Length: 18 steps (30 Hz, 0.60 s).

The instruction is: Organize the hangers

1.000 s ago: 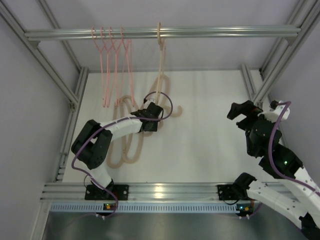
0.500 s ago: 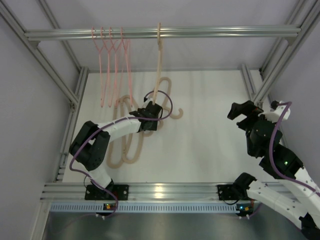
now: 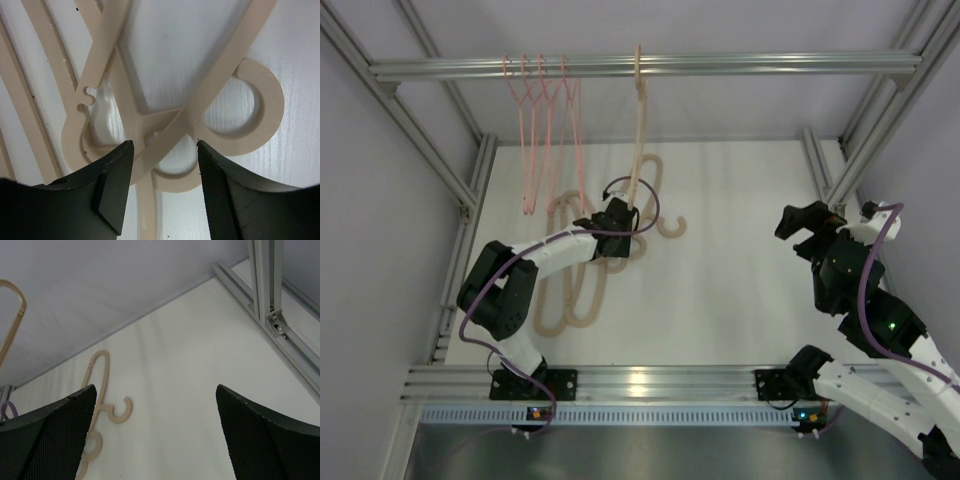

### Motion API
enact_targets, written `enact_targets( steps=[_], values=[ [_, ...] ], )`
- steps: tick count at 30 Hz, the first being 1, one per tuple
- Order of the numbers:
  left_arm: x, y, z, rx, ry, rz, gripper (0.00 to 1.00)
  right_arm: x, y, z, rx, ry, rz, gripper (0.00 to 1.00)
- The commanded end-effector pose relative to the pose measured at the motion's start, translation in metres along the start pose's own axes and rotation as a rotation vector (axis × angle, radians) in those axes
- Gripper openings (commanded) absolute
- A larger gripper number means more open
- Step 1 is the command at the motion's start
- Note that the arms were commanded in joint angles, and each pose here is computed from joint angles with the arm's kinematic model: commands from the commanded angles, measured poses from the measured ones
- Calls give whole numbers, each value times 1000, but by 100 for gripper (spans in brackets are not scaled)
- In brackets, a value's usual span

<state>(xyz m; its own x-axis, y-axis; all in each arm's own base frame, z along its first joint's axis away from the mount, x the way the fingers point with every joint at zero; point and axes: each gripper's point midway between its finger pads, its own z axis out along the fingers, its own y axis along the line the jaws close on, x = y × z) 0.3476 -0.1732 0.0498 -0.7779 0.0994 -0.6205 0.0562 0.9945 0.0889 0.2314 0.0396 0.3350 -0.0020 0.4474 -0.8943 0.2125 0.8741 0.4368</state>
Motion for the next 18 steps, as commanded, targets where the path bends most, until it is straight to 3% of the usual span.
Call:
enact_targets(
  steps=[1, 15, 18],
  values=[
    [-12, -10, -1, 49, -21, -16, 58, -9, -4, 1, 20, -23, 6, 99],
    [14, -13, 8, 63, 49, -22, 50, -7, -6, 0, 19, -22, 10, 100],
    [15, -18, 7, 90, 55, -24, 43, -8, -7, -1, 16, -26, 17, 100]
  ],
)
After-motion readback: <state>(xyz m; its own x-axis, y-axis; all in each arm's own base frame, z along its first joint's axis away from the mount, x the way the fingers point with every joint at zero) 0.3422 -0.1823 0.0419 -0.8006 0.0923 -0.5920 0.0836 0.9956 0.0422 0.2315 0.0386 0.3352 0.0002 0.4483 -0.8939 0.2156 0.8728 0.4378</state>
